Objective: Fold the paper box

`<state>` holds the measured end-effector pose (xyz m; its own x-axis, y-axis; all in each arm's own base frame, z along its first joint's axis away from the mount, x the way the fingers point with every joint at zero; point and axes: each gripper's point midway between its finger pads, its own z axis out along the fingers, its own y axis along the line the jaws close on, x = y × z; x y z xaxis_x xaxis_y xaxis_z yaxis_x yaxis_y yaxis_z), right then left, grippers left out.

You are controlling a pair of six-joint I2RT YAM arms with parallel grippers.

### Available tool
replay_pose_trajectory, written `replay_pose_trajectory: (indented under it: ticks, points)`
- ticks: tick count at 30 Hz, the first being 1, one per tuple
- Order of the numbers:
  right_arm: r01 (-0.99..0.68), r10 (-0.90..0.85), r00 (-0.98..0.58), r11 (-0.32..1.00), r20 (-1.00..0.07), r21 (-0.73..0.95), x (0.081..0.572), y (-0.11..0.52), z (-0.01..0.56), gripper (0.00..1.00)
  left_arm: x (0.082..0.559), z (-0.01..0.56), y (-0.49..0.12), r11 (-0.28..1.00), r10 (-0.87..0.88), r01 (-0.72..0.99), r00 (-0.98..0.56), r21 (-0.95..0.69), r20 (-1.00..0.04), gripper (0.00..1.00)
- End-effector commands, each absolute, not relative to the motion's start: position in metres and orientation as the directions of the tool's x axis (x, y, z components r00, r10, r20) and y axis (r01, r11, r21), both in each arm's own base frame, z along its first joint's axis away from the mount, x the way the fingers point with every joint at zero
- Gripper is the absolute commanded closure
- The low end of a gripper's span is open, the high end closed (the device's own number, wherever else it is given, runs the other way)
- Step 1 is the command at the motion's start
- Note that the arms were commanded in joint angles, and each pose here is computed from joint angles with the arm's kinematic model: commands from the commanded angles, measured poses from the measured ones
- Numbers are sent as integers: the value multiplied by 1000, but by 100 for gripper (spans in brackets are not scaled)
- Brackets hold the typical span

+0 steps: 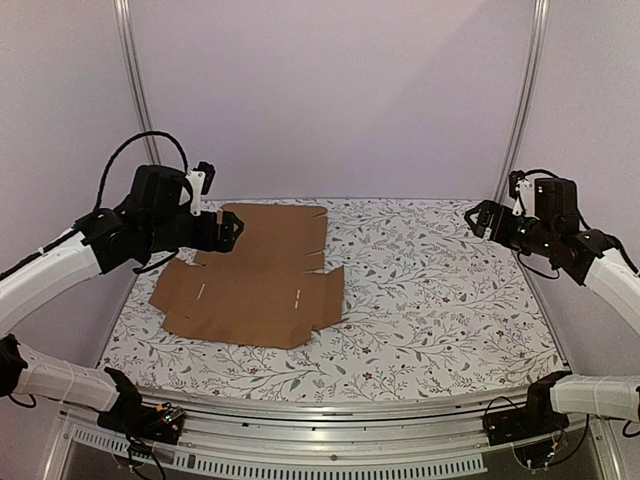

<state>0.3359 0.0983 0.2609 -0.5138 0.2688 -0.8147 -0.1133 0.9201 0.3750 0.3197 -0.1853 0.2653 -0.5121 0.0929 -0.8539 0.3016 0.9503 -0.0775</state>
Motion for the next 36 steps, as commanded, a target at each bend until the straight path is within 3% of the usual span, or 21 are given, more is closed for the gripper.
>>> replay_pose_trajectory:
  ticks: [1,3,11,22,36]
  points:
    - [37,352,-450,925,-821,377,333,70,277,1,320,272,-185,954,108,296,-497,-52,-861,1]
    - [54,357,-461,925,-813,376,330,67,271,1,321,274,-180,961,107,272,-502,-40,-858,0]
    - [-134,267,-570,903,-777,409,326,111,248,1,310,265,-167,971,77,231,-526,-55,-847,0]
    - [-265,151,-692,856,-706,443,324,205,222,1,295,248,-149,983,53,175,-573,-59,-818,0]
    - [-278,58,-857,784,-511,556,329,332,147,16,274,240,-138,981,4,158,-594,-111,-805,1]
